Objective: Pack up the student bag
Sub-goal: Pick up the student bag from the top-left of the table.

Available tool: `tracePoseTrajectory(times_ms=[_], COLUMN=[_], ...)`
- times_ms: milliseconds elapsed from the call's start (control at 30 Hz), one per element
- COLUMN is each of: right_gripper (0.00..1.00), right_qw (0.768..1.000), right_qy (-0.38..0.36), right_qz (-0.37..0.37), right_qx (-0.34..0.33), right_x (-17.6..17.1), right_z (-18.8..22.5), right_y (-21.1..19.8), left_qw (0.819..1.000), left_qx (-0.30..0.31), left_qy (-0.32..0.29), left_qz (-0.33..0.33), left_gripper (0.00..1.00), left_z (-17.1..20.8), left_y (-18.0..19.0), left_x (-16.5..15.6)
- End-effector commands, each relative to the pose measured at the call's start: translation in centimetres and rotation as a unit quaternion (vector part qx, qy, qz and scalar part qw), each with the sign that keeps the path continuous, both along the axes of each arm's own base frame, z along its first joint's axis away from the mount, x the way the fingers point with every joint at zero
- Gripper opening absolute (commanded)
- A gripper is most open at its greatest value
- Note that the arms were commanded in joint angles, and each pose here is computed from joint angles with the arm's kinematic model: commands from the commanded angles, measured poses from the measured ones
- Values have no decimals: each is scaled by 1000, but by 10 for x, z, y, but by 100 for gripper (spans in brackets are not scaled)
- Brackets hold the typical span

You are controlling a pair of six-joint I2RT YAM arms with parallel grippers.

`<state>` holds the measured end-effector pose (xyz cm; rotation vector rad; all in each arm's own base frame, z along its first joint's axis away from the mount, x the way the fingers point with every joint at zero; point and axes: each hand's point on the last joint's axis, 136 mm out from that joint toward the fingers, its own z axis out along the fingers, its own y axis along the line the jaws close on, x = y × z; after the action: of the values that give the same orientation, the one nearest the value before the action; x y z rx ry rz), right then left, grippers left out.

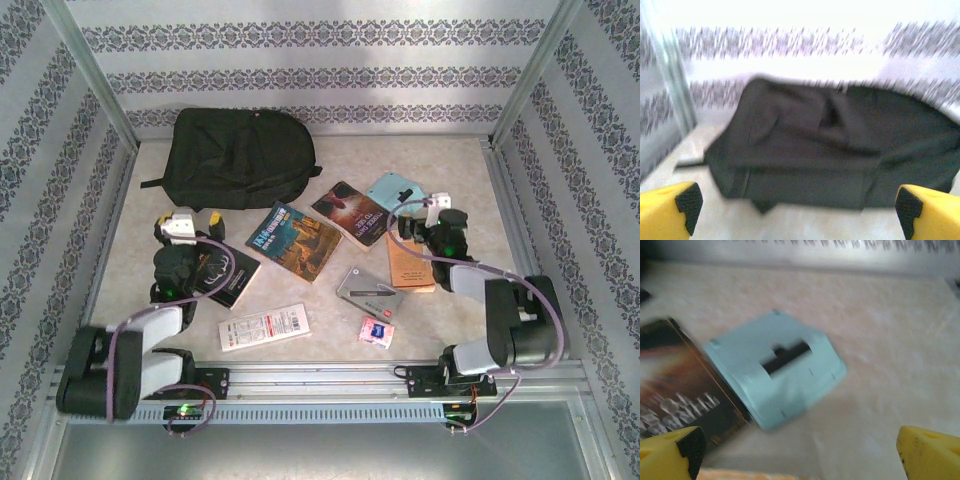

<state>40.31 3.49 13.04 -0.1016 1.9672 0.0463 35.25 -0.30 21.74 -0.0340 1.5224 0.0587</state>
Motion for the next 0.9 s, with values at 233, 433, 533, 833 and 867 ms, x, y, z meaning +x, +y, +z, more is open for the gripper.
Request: tracePoseTrajectory(times_ms=[233, 433, 533, 833, 867], right_gripper=[98, 98, 98, 98, 98], right_qw=[975, 955, 929, 959, 953], right_qy=[-123, 23, 2, 188, 203], right_qz=[128, 8, 10, -21, -21], right_qx=[131, 296, 371, 213, 222], right_x=[-65, -92, -92, -87, -88], right_z=[185, 189, 184, 106, 95], right_y=[118, 87, 78, 109, 112], left_qw=[992, 979, 962, 938, 933], left_qx=[-20, -107, -167, -95, -84], left_qy=[115, 143, 163, 322, 339], left_qz=[-57, -94, -140, -84, -82], left_gripper=[100, 100, 100, 100, 100], left_z=[106, 104, 95, 11, 1], left_y=[-93, -118, -140, -183, -190], left_x=[-14, 5, 33, 139, 152])
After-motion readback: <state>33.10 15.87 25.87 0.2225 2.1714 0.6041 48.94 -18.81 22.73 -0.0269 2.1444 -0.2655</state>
